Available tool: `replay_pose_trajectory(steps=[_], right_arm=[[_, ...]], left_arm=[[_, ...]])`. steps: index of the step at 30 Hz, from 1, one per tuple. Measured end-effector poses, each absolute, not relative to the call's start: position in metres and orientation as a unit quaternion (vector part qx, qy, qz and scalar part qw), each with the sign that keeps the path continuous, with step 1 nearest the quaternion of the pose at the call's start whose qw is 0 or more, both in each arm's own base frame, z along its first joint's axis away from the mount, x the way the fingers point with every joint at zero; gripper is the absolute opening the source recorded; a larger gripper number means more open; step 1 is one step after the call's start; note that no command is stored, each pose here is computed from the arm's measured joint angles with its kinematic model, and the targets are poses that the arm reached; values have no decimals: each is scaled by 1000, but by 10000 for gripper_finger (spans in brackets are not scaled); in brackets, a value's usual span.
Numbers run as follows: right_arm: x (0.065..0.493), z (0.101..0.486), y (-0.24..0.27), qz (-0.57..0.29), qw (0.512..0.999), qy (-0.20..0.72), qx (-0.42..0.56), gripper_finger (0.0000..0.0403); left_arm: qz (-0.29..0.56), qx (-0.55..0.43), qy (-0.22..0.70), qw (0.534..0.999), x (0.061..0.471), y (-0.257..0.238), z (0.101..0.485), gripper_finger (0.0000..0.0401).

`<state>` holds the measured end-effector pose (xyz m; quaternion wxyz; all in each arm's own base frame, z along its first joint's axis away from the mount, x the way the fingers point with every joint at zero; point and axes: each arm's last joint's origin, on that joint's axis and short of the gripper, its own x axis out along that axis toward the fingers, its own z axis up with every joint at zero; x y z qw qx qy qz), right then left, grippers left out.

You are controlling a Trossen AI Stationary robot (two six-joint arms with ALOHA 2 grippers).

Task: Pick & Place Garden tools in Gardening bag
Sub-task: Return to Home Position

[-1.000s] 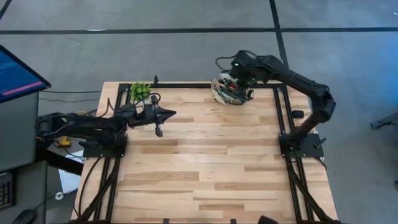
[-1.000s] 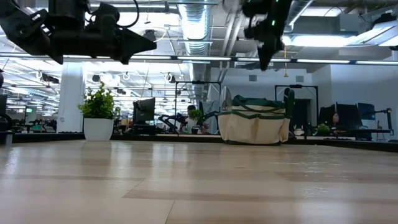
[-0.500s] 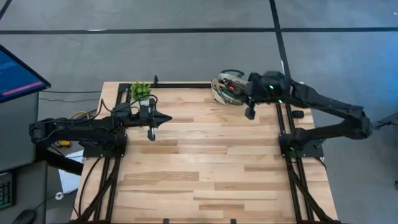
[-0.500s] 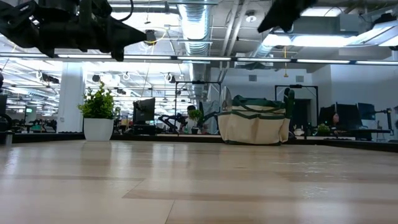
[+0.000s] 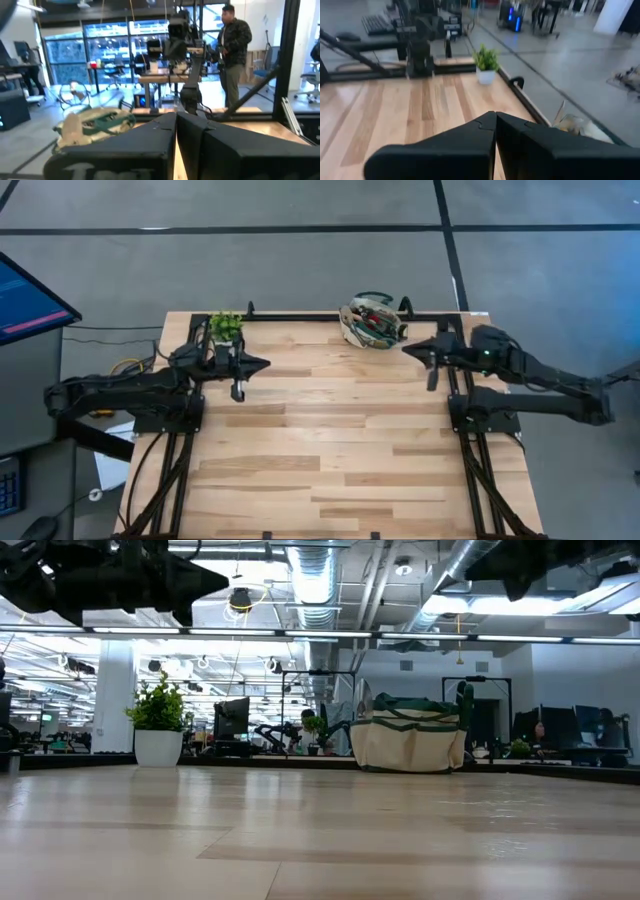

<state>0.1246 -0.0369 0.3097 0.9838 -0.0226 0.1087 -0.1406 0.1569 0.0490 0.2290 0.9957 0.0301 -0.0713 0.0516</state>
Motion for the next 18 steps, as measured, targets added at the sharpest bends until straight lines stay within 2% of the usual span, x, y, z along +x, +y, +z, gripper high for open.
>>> replay_pose_trajectory(steps=[18], right_arm=[[67,269,-20,-145,989,-7,12,0]], left_arm=[[55,26,-56,997,154,49,227,3]])
